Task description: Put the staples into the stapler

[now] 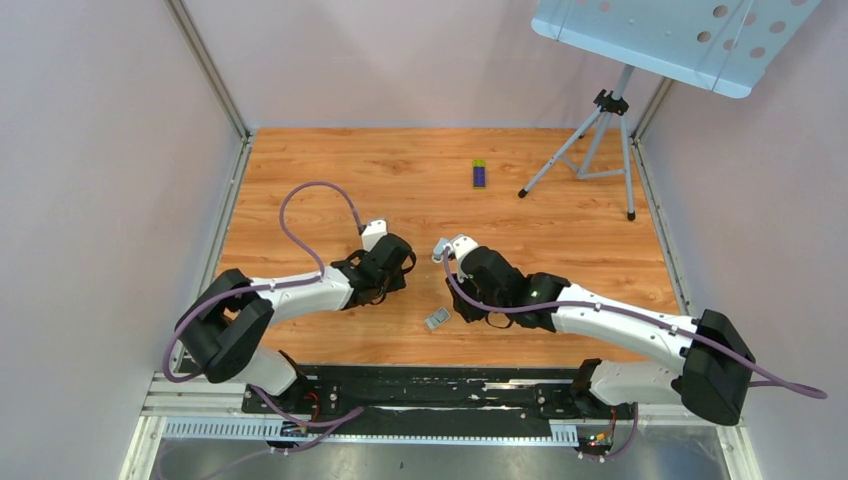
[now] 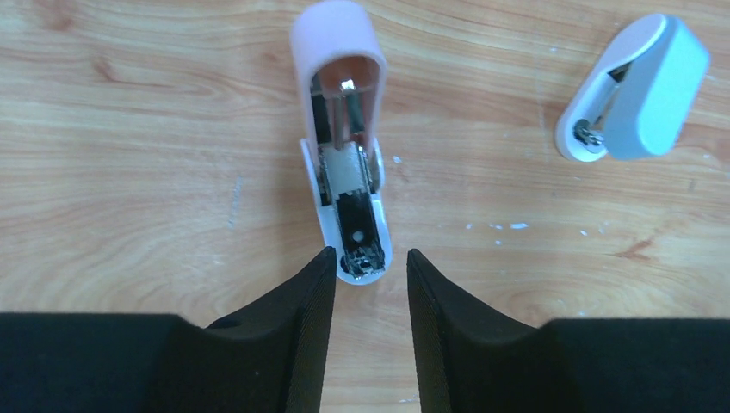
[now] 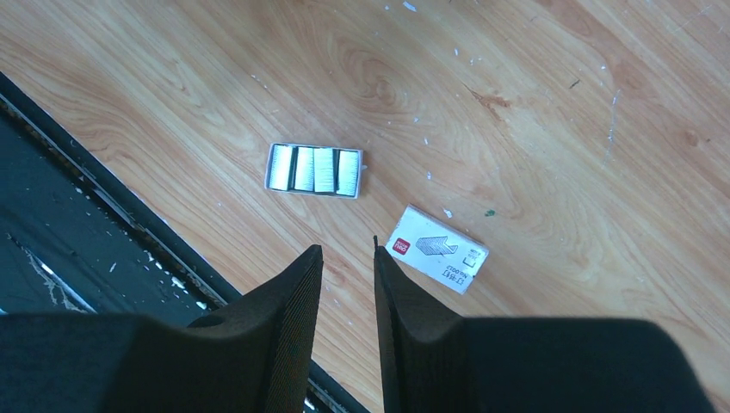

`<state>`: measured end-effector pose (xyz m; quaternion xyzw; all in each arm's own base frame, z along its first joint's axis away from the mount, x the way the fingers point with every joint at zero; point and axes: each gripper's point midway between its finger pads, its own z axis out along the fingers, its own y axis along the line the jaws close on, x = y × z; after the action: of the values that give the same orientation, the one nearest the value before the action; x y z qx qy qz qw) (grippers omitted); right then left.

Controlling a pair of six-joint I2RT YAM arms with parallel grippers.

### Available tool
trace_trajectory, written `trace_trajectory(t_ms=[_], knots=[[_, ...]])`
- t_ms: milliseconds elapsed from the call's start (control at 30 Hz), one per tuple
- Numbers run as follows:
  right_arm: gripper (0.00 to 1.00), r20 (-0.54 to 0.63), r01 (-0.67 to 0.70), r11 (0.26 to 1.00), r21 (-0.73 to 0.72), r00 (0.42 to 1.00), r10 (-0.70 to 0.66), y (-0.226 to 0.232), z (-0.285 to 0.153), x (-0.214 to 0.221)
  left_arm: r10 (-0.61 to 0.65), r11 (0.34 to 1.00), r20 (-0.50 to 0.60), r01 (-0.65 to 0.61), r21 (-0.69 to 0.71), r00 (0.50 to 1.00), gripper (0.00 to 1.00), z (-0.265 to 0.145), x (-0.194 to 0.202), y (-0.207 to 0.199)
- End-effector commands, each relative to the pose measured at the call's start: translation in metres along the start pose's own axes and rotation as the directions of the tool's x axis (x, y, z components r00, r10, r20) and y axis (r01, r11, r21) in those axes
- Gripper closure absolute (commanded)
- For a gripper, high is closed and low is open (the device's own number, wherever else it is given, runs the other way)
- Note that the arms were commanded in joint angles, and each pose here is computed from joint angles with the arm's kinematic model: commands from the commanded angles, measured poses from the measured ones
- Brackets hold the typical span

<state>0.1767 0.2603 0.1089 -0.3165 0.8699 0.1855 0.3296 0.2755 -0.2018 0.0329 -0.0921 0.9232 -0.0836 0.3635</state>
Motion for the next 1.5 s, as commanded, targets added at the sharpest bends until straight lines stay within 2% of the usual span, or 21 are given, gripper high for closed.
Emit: trace_trajectory(t_ms=[0, 133, 333, 433, 467, 667, 767, 1000, 1133, 1200, 1333, 1467], knots=[[0.67, -0.016, -0.054, 0.998, -0.017, 0.998, 0.054, 0.002, 0.005, 0.006, -0.082, 0.994, 0.029, 0.079, 0.073, 0.996, 0.59, -0.010, -0.008, -0.016], [0.68, -0.024, -0.076, 0.997, -0.030, 0.997, 0.076, 0.007, 0.011, 0.006, -0.120, 0.984, 0.103, 0.105, 0.145, 0.987, 0.49, -0.034, -0.032, -0.022], [0.68, -0.053, -0.092, 0.993, -0.070, 0.995, 0.089, 0.017, 0.021, 0.006, -0.103, 0.984, 0.182, 0.074, 0.162, 0.978, 0.32, -0.069, -0.066, -0.006], [0.68, -0.060, -0.084, 0.994, -0.068, 0.995, 0.080, 0.019, 0.026, 0.004, -0.088, 0.983, 0.204, 0.052, 0.177, 0.975, 0.03, -0.087, -0.080, 0.008], [0.68, -0.063, -0.077, 0.995, -0.067, 0.995, 0.073, 0.019, 0.028, 0.004, -0.080, 0.983, 0.213, 0.042, 0.176, 0.974, 0.01, -0.093, -0.083, 0.014], [0.68, -0.081, -0.047, 0.997, -0.054, 0.996, 0.043, 0.021, 0.040, 0.002, 0.060, 0.986, 0.256, -0.098, 0.137, 0.965, 0.00, -0.128, -0.092, 0.043], [0.67, -0.095, -0.030, 0.998, -0.053, 0.995, 0.025, 0.023, 0.046, 0.003, 0.114, 0.973, 0.283, -0.164, 0.162, 0.952, 0.00, -0.146, -0.091, 0.048], [0.66, -0.131, 0.004, 0.998, -0.065, 0.991, -0.012, 0.027, 0.060, 0.005, 0.135, 0.921, 0.356, -0.250, 0.301, 0.925, 0.00, -0.176, -0.080, 0.045], [0.66, -0.159, 0.015, 0.998, -0.059, 0.987, -0.025, 0.028, 0.067, 0.008, 0.124, 0.837, 0.371, -0.298, 0.459, 0.920, 0.00, -0.198, -0.076, 0.018], [0.66, -0.168, 0.021, 0.998, -0.056, 0.985, -0.030, 0.028, 0.069, 0.010, 0.142, 0.832, 0.365, -0.311, 0.459, 0.920, 0.00, -0.203, -0.077, 0.018], [0.65, -0.183, 0.028, 0.998, -0.053, 0.982, -0.037, 0.029, 0.074, 0.013, 0.210, 0.860, 0.358, -0.347, 0.374, 0.910, 0.00, -0.200, -0.078, 0.034], [0.65, -0.206, 0.037, 0.998, -0.044, 0.977, -0.046, 0.029, 0.078, 0.020, 0.211, 0.860, 0.367, -0.350, 0.370, 0.906, 0.00, -0.200, -0.078, 0.035]])
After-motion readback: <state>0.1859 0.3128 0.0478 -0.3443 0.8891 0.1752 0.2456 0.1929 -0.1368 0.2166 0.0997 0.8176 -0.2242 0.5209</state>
